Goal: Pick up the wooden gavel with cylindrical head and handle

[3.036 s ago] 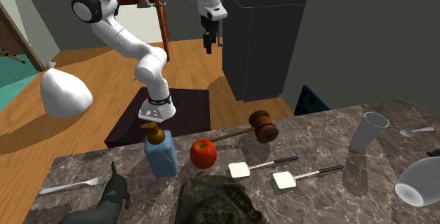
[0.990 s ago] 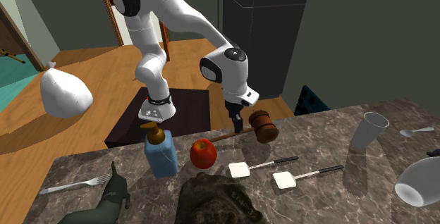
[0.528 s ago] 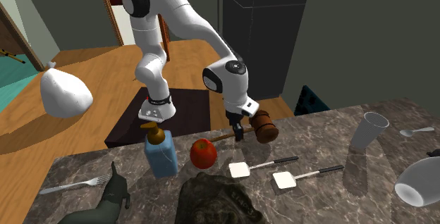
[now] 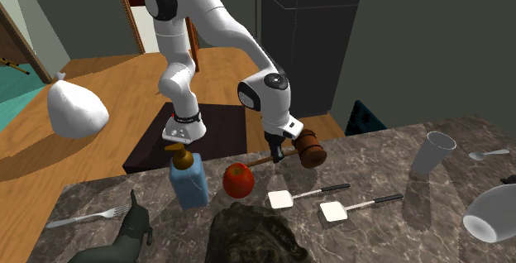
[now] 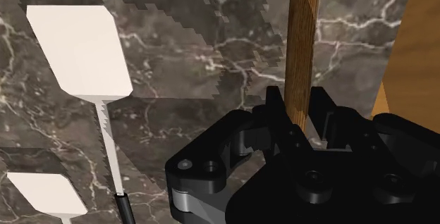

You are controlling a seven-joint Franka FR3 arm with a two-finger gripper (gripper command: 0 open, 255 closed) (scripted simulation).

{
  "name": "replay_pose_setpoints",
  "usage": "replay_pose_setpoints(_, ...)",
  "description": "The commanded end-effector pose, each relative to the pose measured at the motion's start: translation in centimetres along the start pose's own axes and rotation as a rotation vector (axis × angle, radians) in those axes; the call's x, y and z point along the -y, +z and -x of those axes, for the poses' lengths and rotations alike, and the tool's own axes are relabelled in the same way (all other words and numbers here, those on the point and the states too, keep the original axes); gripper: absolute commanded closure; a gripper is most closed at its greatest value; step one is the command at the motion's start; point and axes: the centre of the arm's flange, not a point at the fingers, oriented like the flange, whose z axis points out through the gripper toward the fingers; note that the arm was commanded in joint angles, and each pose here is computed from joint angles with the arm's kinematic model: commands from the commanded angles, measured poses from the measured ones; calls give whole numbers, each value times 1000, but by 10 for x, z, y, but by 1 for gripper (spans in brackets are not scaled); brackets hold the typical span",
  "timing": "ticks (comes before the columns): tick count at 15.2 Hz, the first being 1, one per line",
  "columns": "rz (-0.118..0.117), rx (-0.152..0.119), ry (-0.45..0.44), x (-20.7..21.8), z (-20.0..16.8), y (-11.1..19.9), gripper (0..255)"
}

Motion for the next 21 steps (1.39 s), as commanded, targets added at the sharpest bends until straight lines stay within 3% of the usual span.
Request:
replay_pose_setpoints(1,0,0,1,0,0,0,255)
replay_pose_setpoints(4,0,0,0,0,0,1,255)
replay_pose_setpoints(21,0,0,0,2,-4,-79,255)
